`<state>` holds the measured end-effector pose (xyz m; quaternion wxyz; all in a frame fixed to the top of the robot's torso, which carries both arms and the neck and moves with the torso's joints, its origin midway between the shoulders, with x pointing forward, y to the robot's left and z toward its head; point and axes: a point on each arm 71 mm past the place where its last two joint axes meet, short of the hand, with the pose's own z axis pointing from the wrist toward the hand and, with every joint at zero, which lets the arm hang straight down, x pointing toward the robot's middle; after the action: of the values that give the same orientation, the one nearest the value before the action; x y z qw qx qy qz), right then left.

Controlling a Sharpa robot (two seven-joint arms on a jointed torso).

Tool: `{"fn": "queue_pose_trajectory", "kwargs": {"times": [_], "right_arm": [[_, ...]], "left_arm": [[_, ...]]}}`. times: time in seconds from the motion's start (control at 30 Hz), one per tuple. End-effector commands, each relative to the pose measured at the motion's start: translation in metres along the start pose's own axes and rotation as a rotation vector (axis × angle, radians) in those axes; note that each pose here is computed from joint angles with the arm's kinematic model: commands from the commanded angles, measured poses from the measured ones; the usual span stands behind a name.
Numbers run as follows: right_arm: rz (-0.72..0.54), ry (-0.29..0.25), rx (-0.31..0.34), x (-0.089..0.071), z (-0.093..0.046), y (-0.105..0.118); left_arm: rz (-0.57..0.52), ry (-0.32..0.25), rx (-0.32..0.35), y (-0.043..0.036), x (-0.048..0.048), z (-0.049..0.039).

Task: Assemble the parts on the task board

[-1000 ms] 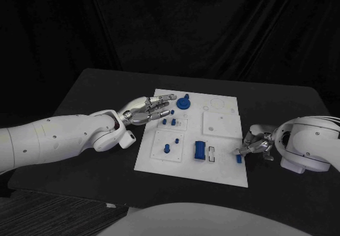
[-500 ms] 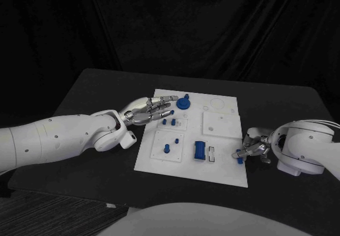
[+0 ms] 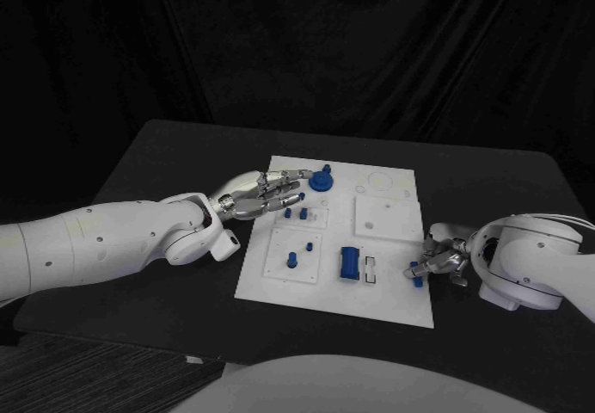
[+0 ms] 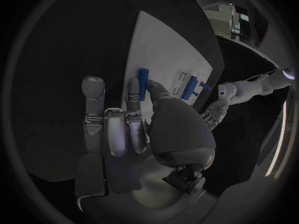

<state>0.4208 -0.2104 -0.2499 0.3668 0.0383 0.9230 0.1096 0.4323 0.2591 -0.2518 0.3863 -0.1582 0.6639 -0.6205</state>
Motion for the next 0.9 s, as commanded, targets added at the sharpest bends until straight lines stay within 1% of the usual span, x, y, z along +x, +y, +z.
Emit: {"fn": "queue_pose_trajectory", "kwargs": {"times": [0.03,0.23,0.5,0.63,0.9], "right_arm": [[0.022,-0.027,0.006,0.007,-0.001,-0.001],[0.060,-0.061,-0.022,0.008,-0.008,0.002],[0.141,-0.076,-0.050,0.008,-0.015,0.004],[0.193,-0.060,-0.059,0.008,-0.018,0.005],[0.311,-0.008,-0.073,0.008,-0.019,0.009]], "left_arm": [[-0.013,0.015,0.156,-0.0107,0.0021,-0.0001],[-0.017,0.018,0.152,-0.0101,0.0024,-0.0003],[-0.022,0.023,0.147,-0.0092,0.0030,0.0000],[-0.024,0.026,0.143,-0.0086,0.0034,0.0002],[-0.030,0.033,0.135,-0.0076,0.0044,0.0010]]}}
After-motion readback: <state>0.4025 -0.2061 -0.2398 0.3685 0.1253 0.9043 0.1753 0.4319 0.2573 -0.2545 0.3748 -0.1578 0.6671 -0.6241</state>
